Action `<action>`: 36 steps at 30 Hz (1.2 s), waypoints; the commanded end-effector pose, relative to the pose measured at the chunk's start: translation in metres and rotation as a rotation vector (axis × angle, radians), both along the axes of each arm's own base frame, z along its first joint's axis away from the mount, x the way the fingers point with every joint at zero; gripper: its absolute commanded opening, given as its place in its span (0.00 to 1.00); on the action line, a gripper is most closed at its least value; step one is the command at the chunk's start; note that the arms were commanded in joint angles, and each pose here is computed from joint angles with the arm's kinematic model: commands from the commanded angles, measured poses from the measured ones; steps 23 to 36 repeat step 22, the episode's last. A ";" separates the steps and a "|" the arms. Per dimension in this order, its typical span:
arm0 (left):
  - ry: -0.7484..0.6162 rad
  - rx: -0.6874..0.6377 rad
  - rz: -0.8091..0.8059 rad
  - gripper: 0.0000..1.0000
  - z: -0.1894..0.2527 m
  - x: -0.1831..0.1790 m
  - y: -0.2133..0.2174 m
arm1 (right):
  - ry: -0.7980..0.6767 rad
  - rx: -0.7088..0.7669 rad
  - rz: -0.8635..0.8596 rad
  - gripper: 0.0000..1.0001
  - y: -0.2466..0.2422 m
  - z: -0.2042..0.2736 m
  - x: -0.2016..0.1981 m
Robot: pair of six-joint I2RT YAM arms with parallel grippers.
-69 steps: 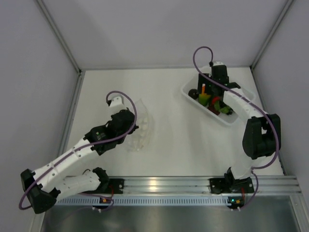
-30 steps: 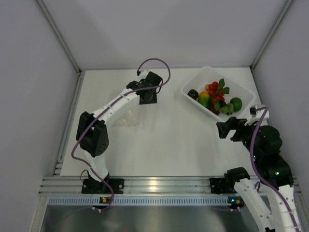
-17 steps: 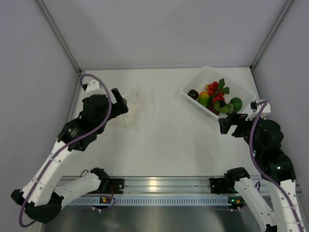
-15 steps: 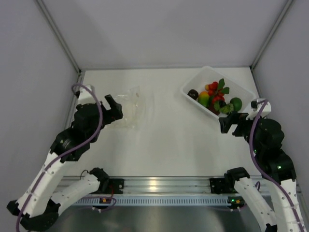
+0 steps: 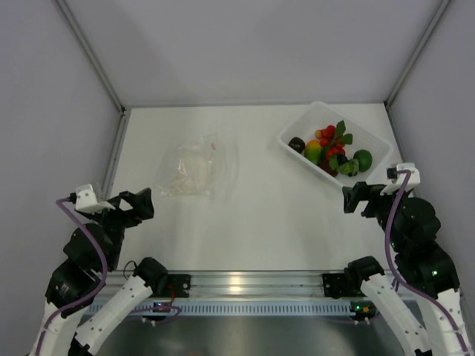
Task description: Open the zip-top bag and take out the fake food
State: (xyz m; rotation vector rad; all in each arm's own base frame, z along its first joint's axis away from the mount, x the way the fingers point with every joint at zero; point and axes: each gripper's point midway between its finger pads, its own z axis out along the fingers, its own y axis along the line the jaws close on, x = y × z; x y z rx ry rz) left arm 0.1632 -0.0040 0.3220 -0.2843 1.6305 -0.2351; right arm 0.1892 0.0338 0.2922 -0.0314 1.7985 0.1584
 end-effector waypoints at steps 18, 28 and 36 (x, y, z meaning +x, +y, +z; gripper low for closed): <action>0.086 0.079 0.051 0.98 -0.031 0.046 -0.005 | -0.062 0.027 -0.049 1.00 -0.002 -0.006 0.017; 0.107 0.086 0.072 0.98 -0.038 0.050 0.001 | -0.039 0.028 -0.045 1.00 0.001 -0.011 0.020; 0.107 0.086 0.072 0.98 -0.038 0.050 0.001 | -0.039 0.028 -0.045 1.00 0.001 -0.011 0.020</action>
